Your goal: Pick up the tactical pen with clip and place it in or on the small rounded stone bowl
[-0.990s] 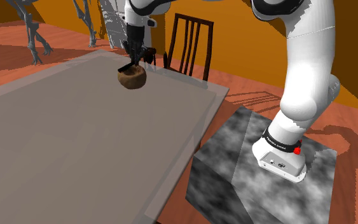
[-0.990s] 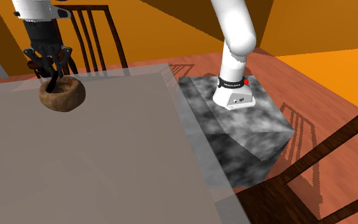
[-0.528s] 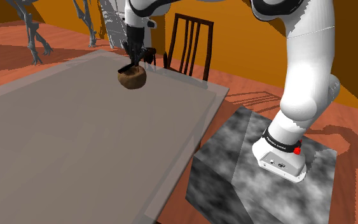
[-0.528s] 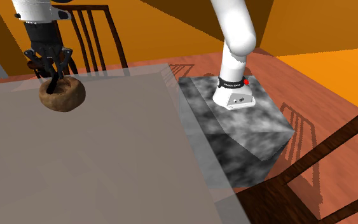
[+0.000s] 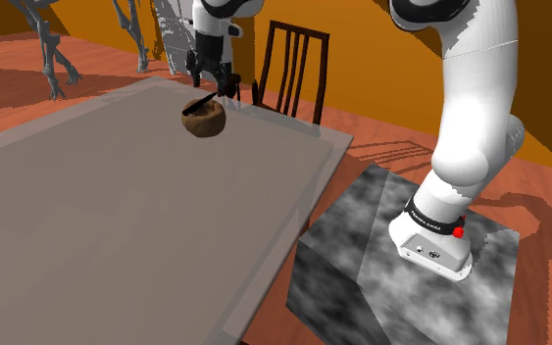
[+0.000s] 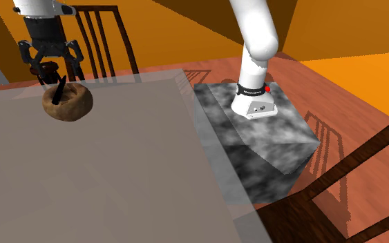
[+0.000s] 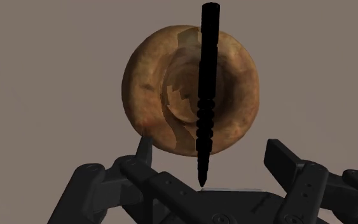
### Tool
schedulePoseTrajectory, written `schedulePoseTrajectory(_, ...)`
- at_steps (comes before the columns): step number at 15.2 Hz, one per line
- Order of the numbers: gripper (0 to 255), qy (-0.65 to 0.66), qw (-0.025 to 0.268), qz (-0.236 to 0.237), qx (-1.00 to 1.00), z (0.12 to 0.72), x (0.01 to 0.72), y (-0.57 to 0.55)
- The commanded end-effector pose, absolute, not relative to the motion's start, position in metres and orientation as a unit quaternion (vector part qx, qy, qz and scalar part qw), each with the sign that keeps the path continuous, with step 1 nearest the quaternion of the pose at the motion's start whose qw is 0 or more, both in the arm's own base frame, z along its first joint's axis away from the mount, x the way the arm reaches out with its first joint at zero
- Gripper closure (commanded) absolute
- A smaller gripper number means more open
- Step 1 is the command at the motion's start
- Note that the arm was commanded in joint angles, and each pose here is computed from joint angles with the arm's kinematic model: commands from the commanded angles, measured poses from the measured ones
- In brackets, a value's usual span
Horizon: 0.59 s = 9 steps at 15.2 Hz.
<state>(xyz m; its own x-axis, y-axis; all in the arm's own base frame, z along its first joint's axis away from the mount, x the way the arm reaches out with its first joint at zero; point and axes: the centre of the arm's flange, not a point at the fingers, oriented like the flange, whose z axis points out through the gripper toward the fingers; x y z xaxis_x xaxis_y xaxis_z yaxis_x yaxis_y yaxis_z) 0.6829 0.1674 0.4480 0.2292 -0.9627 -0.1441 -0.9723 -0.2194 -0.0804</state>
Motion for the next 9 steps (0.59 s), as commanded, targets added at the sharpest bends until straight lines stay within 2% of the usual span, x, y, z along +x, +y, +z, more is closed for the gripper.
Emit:
schedulePoseTrajectory(1, 0, 0.62, 0.076, 0.032, -0.78, 0.472, 0.682, 0.165)
schedulePoseTrajectory(9, 0, 0.62, 0.076, 0.032, -0.78, 0.482, 0.681, 0.164)
